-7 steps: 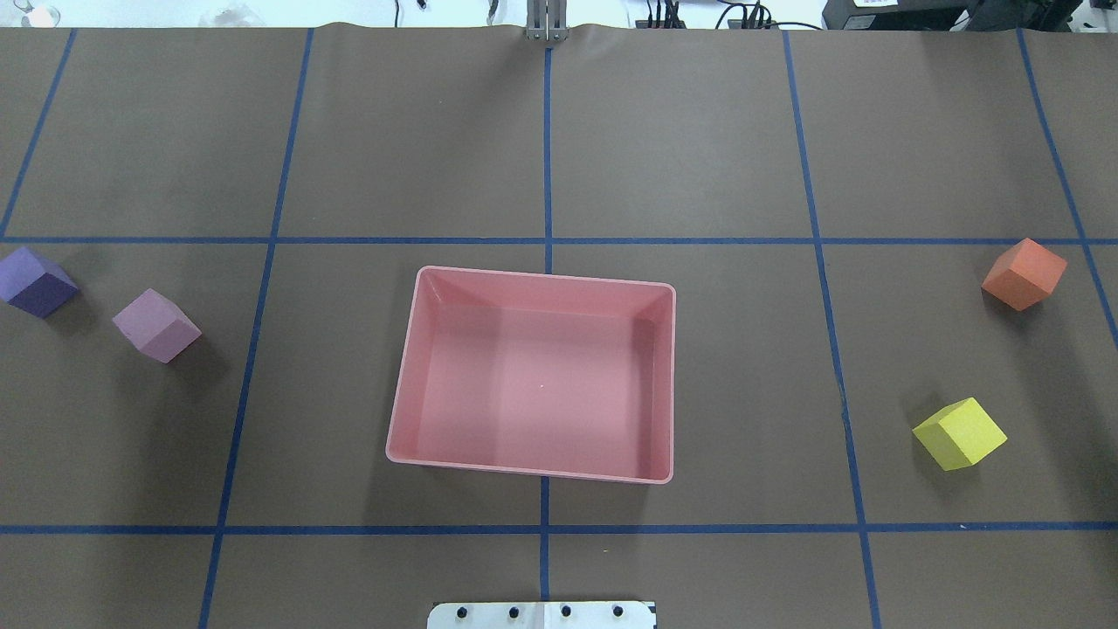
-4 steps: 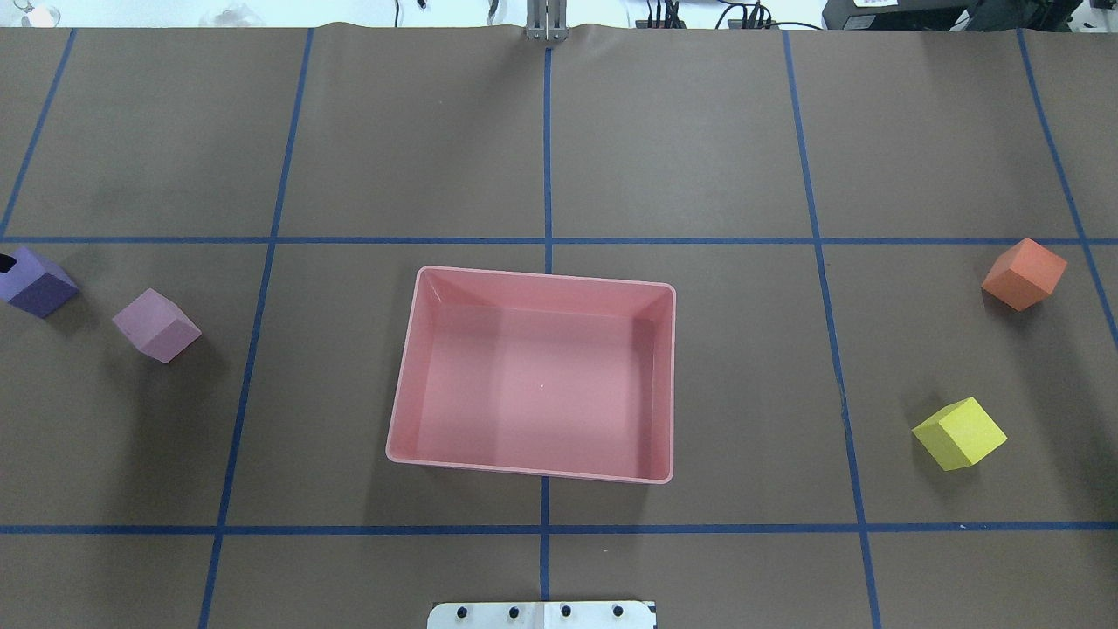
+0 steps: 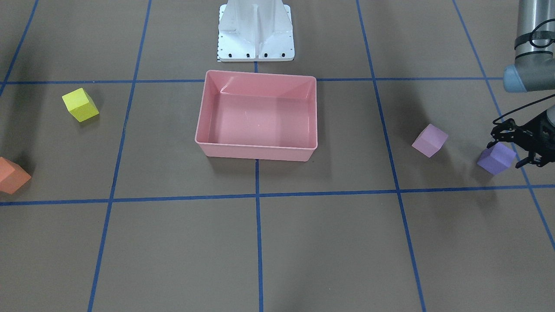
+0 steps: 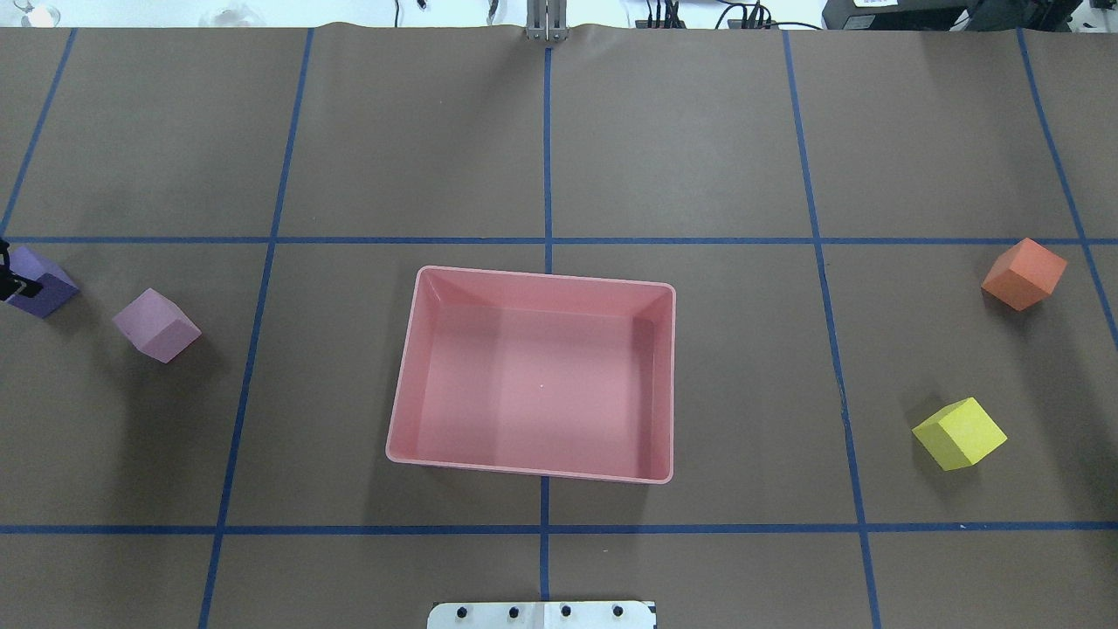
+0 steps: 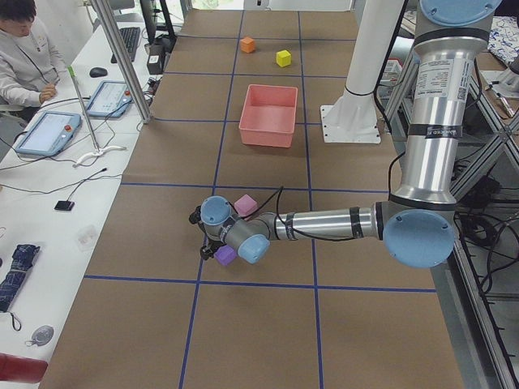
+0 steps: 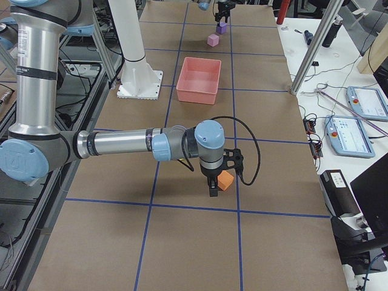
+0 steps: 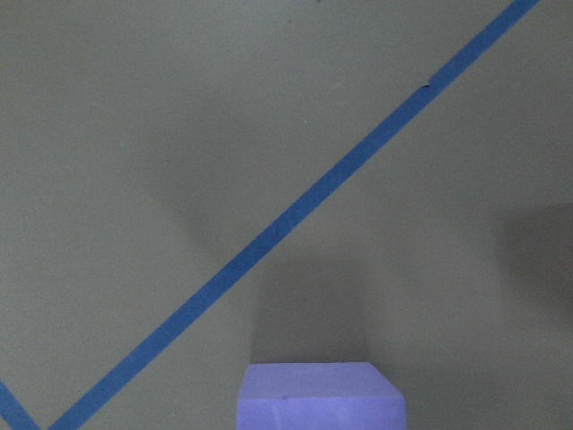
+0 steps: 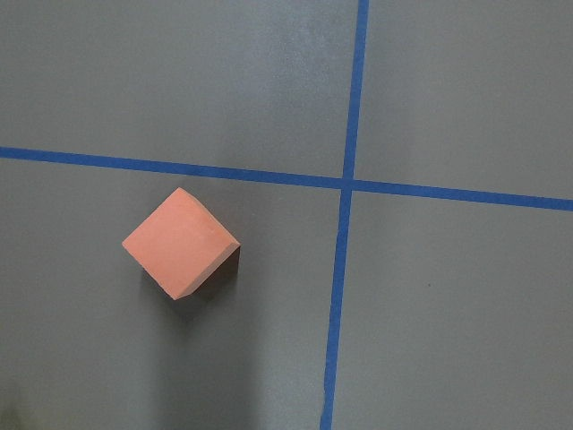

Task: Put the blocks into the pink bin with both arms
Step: 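Close the left gripper on the blue-purple cube and lift it, then carry the blue-purple cube with the left gripper over the pink bin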

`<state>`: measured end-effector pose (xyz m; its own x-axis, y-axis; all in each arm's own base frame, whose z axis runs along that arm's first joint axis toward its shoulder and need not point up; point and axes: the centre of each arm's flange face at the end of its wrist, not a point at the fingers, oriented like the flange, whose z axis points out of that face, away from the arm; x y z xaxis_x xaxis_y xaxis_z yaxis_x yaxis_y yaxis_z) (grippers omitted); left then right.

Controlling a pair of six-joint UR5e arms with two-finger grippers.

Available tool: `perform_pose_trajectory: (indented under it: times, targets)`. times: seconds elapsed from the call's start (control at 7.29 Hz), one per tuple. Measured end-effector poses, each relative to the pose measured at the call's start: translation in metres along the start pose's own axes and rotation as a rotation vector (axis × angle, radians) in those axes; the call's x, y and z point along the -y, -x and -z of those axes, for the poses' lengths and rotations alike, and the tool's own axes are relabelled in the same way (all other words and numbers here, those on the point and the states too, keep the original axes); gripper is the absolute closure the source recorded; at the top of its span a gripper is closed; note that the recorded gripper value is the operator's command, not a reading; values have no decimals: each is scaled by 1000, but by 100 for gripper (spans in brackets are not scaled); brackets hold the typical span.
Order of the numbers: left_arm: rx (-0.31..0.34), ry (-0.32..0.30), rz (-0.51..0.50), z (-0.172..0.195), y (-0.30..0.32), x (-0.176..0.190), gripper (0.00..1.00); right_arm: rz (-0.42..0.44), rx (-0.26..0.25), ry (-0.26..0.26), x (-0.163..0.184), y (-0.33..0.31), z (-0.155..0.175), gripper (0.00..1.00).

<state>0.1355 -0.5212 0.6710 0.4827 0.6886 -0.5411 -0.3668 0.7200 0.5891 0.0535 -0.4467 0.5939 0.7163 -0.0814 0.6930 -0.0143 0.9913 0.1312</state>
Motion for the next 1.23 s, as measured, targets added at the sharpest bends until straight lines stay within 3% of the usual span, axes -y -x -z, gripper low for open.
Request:
perform_pose_trajectory:
  times: [0.14,0.27,0.55,0.69,0.96,1.23]
  targets:
    - [-3,14,1,-8,-1,-3,0,-1,0,2,0,-1,-1,0]
    - [2,29,1,-15,-2,-5,14,-2,0,4,0,-2,-2,0]
    - [12,50,-2,-26,-4,-7,89,-3,0,4,0,-2,-3,0]
    - [12,45,-9,-26,-6,-1,99,-2,0,4,0,-2,-3,0]
    - [-8,-6,-8,-1,-18,42,99,-2,3,5,-1,-2,-3,0]
    - [-48,-86,194,58,-57,112,92,-4,9,5,0,-2,-3,0]
